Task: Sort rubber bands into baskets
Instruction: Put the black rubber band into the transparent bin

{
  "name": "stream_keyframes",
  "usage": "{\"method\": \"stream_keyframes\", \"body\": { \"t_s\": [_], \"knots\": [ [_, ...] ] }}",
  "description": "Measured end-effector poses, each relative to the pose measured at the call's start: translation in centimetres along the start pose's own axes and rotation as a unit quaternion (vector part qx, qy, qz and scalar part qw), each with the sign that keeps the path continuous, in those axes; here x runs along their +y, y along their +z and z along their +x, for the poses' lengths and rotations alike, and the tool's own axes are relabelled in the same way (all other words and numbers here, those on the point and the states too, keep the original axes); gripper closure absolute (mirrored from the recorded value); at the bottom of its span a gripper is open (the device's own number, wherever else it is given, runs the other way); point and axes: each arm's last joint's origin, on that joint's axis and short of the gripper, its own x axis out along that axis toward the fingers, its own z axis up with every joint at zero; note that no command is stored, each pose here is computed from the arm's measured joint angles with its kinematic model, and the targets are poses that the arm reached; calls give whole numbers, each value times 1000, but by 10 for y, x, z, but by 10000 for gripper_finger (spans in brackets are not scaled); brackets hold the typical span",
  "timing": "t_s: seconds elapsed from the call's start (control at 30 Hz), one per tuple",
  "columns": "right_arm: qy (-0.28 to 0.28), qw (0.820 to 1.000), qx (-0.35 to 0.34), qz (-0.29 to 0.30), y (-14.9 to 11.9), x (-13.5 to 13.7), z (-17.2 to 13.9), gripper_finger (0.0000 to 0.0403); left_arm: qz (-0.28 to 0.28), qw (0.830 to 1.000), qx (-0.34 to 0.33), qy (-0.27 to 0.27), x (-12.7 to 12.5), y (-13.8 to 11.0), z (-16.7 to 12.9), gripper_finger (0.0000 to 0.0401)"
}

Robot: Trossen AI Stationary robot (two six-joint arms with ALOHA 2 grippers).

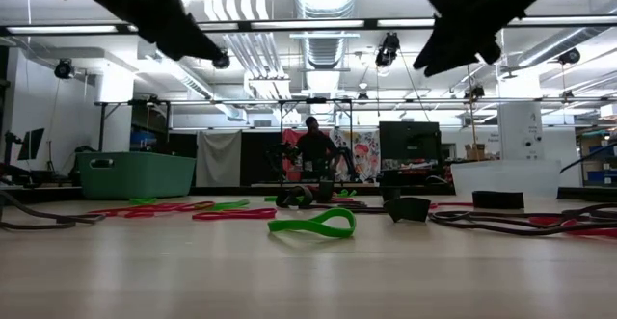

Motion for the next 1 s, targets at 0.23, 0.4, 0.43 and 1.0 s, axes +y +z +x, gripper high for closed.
{"method": "stream_keyframes", "body": {
  "t_s": [0.23, 0.4, 0.43, 1.0],
  "knots": [
    [6, 981, 88, -173, 0, 14, 39, 220, 3, 1000, 22, 0, 0, -8, -3, 324],
    [20, 968, 129, -213, -9, 15, 74, 220, 5, 1000, 26, 0, 0, -12, -3, 324],
    [25, 967, 137, -215, -12, 14, 81, 220, 5, 1000, 27, 0, 0, -13, -3, 324],
    [85, 960, 207, -170, -41, -8, 158, 220, 7, 999, 34, 4, 0, -18, -1, 324]
  ]
}}
